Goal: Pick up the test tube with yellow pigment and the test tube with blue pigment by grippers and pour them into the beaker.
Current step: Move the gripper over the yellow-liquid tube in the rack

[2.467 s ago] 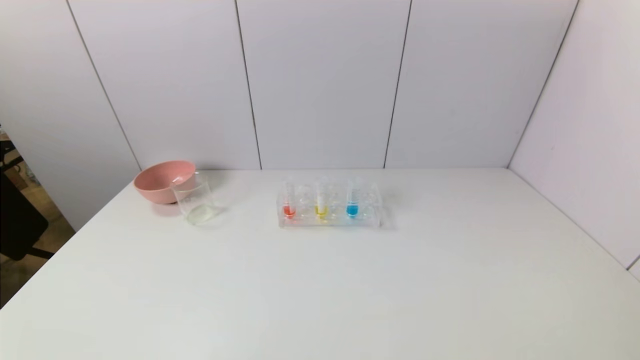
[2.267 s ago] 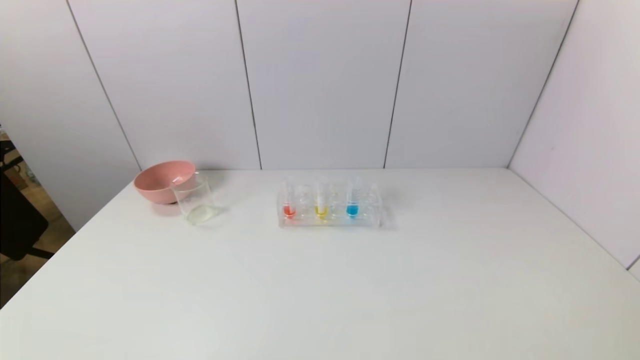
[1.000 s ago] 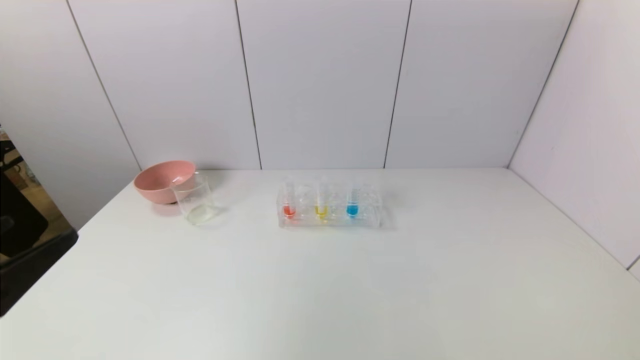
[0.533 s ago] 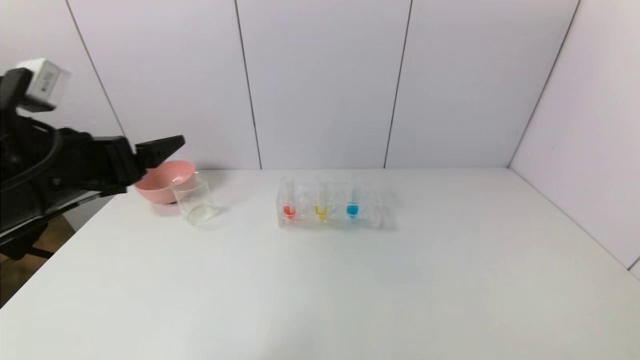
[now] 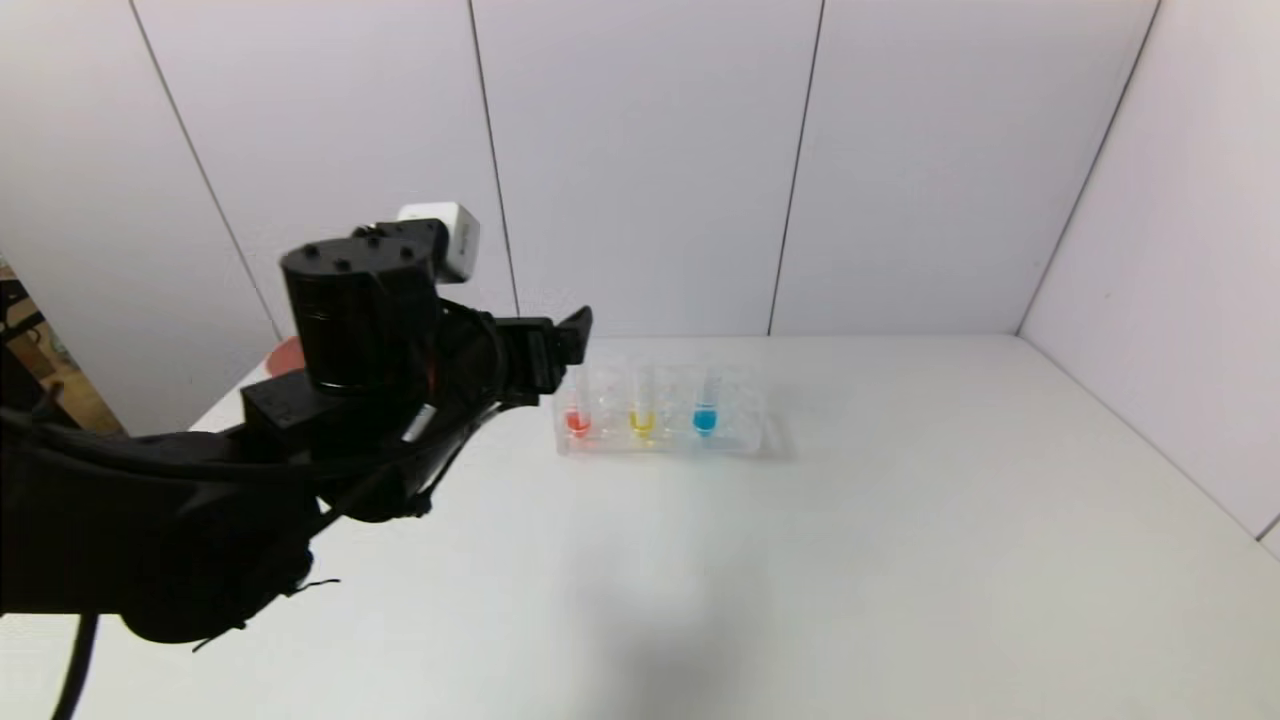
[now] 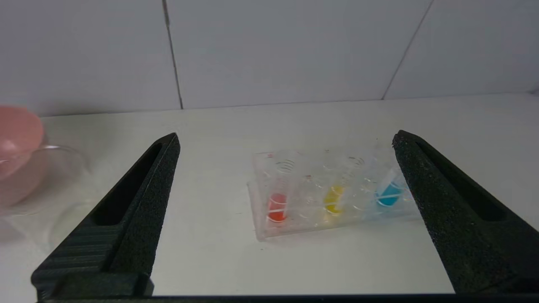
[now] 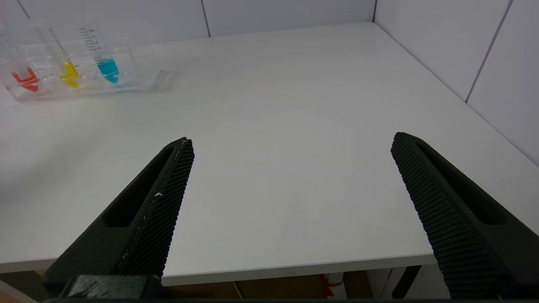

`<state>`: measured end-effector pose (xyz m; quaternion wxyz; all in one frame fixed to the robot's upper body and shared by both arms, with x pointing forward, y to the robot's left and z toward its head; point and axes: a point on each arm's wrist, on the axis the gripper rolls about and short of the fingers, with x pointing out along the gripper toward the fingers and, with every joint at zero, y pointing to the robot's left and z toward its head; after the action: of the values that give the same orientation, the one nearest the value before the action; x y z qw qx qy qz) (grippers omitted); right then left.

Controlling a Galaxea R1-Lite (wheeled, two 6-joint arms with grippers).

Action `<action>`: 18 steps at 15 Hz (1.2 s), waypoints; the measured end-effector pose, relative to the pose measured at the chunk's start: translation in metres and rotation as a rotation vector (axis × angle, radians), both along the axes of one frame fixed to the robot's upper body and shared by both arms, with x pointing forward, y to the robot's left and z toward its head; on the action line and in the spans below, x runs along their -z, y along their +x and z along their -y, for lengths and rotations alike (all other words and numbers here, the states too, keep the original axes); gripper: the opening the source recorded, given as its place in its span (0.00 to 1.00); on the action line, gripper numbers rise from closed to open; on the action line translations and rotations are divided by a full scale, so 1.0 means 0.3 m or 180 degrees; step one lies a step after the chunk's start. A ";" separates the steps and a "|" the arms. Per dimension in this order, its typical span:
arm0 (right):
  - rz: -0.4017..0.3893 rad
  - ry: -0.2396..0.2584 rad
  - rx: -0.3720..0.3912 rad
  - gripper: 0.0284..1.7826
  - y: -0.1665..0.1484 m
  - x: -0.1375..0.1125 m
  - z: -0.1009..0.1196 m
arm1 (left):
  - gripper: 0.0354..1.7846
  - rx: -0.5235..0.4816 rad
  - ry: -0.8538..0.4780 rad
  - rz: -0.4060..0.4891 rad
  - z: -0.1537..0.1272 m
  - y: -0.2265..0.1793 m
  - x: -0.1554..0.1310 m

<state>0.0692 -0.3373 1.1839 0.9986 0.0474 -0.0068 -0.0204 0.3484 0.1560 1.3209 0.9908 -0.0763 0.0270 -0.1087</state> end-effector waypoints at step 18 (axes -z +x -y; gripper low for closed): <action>-0.0001 0.0000 0.0000 0.96 0.000 0.000 0.000 | 0.99 -0.0015 0.0041 -0.0286 0.301 0.210 0.337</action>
<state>0.0692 -0.3373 1.1839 0.9986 0.0474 -0.0066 -0.0205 0.4113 0.0657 1.2198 0.9893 -0.0748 0.0719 -0.1026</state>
